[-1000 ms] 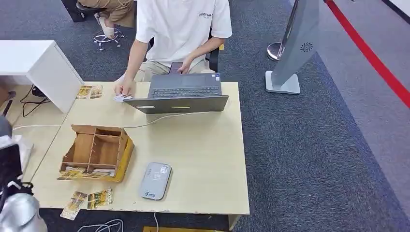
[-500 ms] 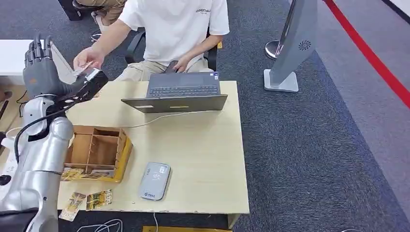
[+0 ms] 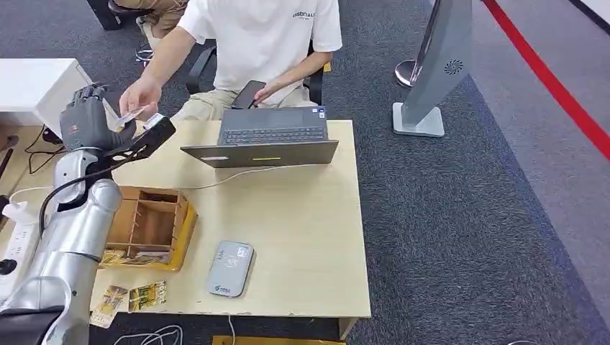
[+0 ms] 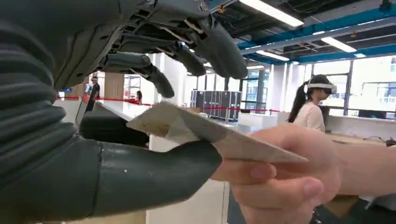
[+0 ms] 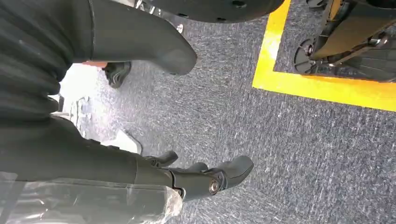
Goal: Pass the card to the sensor for recognition and then transmit it.
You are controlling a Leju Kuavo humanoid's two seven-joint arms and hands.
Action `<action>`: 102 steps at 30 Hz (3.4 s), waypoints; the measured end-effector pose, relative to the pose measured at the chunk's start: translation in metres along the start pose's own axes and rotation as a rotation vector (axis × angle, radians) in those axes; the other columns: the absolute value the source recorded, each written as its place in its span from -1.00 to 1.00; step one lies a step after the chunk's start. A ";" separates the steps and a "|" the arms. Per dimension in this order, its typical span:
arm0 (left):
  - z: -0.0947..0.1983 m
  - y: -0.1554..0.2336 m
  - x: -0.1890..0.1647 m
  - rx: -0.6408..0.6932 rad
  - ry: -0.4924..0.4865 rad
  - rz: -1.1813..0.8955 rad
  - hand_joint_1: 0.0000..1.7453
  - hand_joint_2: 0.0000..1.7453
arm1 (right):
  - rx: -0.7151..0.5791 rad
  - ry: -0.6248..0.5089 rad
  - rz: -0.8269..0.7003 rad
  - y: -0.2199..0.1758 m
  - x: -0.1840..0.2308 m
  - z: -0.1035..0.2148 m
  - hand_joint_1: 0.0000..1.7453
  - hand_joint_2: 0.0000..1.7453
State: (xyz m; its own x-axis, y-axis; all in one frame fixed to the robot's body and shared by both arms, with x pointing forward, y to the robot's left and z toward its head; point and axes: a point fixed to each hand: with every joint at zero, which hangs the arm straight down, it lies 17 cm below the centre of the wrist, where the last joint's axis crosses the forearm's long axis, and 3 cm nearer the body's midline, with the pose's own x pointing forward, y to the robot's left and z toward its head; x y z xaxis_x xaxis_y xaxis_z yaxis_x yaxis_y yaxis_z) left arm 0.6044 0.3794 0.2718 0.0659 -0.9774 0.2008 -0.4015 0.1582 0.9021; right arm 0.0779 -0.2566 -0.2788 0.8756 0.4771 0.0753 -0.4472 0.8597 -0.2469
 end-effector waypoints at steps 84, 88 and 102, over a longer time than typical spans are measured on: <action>0.345 -0.119 0.136 -0.458 -0.183 0.232 1.00 1.00 | 0.010 0.044 -0.058 0.011 -0.016 0.002 -1.00 1.00; 0.348 -0.125 0.130 -0.467 -0.167 0.213 1.00 1.00 | 0.009 0.046 -0.055 0.010 -0.016 0.002 -1.00 1.00; 0.359 -0.147 0.125 -0.530 -0.149 0.192 1.00 1.00 | 0.002 0.049 -0.042 0.006 -0.019 0.001 -1.00 1.00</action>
State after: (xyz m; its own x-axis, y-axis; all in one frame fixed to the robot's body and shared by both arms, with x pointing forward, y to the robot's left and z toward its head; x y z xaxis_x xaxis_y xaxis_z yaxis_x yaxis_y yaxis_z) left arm 0.3437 0.1841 0.0275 -0.1080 -0.9274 0.3582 0.1207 0.3454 0.9306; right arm 0.0583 -0.2607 -0.2811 0.9016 0.4307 0.0385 -0.4097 0.8794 -0.2424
